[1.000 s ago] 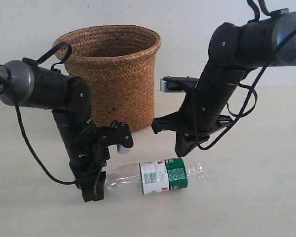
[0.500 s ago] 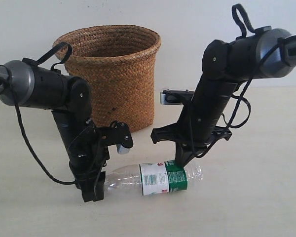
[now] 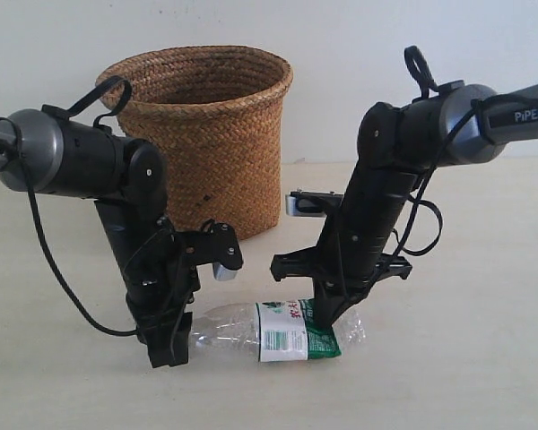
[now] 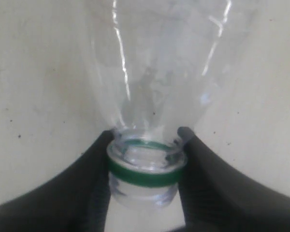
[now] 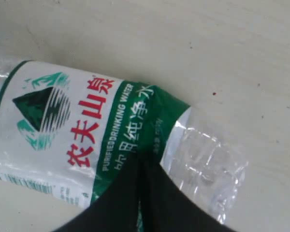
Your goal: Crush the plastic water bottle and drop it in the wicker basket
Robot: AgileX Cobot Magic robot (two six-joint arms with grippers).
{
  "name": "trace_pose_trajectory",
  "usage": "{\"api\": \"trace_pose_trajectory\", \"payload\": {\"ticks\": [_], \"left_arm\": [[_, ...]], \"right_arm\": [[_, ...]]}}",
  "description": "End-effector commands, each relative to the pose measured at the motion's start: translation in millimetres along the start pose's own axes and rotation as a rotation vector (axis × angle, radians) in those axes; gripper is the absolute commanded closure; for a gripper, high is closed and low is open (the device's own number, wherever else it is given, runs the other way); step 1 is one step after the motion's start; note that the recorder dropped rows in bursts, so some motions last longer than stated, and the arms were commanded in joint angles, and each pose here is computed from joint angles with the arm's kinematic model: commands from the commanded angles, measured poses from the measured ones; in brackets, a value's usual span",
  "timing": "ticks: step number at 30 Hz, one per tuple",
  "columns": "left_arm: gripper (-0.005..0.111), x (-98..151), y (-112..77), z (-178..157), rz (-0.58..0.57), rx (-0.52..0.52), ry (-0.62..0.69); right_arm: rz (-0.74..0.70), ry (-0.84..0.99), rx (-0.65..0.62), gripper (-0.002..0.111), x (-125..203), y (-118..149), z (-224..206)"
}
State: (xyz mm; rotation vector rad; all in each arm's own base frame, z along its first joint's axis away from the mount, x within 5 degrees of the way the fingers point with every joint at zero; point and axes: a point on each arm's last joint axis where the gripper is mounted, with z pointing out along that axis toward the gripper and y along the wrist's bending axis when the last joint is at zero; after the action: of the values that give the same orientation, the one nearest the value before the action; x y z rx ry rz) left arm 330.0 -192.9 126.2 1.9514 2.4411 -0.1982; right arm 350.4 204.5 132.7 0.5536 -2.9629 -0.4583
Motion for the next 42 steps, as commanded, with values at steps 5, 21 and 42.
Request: {"api": "trace_pose_trajectory", "payload": {"ticks": [5,21,42], "left_arm": [[0.103,-0.4,-0.8,-2.3,-0.007,0.003,-0.009],[0.103,-0.4,-0.8,-2.3,-0.007,0.003,-0.009],[0.103,0.2,-1.6,-2.3,-0.007,0.012,-0.002]], "right_arm": [[-0.033,0.085,0.068,0.108,5.4,-14.2,27.4],[-0.025,0.201,0.102,0.108,12.9,-22.0,40.6],[-0.435,-0.102,0.088,0.108,27.1,46.9,-61.9]]}}
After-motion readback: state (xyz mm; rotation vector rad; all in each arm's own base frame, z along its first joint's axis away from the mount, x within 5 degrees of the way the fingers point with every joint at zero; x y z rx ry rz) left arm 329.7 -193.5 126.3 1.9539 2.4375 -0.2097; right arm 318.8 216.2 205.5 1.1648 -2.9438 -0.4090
